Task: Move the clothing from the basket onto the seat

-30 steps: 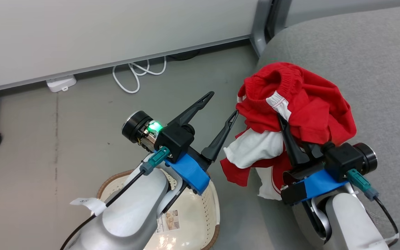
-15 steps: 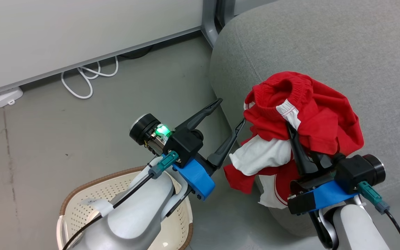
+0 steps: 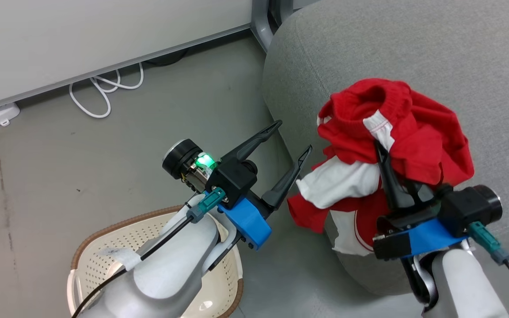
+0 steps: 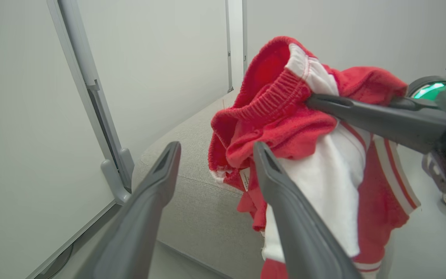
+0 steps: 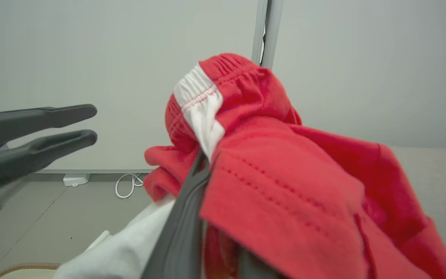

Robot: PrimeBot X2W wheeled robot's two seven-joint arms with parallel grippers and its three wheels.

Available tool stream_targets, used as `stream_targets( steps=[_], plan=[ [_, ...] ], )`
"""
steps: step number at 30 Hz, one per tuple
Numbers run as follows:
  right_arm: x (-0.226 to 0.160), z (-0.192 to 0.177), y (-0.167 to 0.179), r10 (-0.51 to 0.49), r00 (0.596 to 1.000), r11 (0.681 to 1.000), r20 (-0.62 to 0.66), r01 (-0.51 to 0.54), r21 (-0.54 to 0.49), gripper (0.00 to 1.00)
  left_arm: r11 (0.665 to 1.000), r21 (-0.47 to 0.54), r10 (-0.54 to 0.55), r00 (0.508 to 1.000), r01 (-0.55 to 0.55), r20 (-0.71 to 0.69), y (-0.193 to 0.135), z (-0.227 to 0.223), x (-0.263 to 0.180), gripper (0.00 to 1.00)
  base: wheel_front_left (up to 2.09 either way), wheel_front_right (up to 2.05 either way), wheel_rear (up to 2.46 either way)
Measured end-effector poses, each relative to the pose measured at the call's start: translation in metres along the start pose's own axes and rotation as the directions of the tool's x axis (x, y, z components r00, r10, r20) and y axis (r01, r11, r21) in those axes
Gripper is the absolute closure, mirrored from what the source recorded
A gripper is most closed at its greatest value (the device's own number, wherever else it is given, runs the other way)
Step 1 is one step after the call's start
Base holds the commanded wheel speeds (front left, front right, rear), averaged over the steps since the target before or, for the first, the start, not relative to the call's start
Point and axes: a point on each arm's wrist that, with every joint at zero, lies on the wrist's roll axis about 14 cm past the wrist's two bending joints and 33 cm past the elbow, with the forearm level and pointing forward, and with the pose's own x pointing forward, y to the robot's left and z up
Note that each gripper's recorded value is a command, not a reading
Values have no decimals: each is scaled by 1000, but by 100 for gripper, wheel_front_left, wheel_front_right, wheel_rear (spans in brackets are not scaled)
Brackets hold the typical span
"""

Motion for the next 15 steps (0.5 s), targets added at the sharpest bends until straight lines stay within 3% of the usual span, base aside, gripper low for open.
stream_targets(
  steps=[8, 15],
  plan=[
    [56, 46, -31, -56, 985, 994, 162, 70, -83, 100, 1000, -8, 7, 1000, -8, -10, 22, -18, 2, 0, 0, 0, 0],
    [113, 87, -79, -121, 941, 959, 315, 193, -208, 100, 1000, -19, 16, 999, -17, -46, 55, -52, 3, 0, 0, 0, 0]
  ],
)
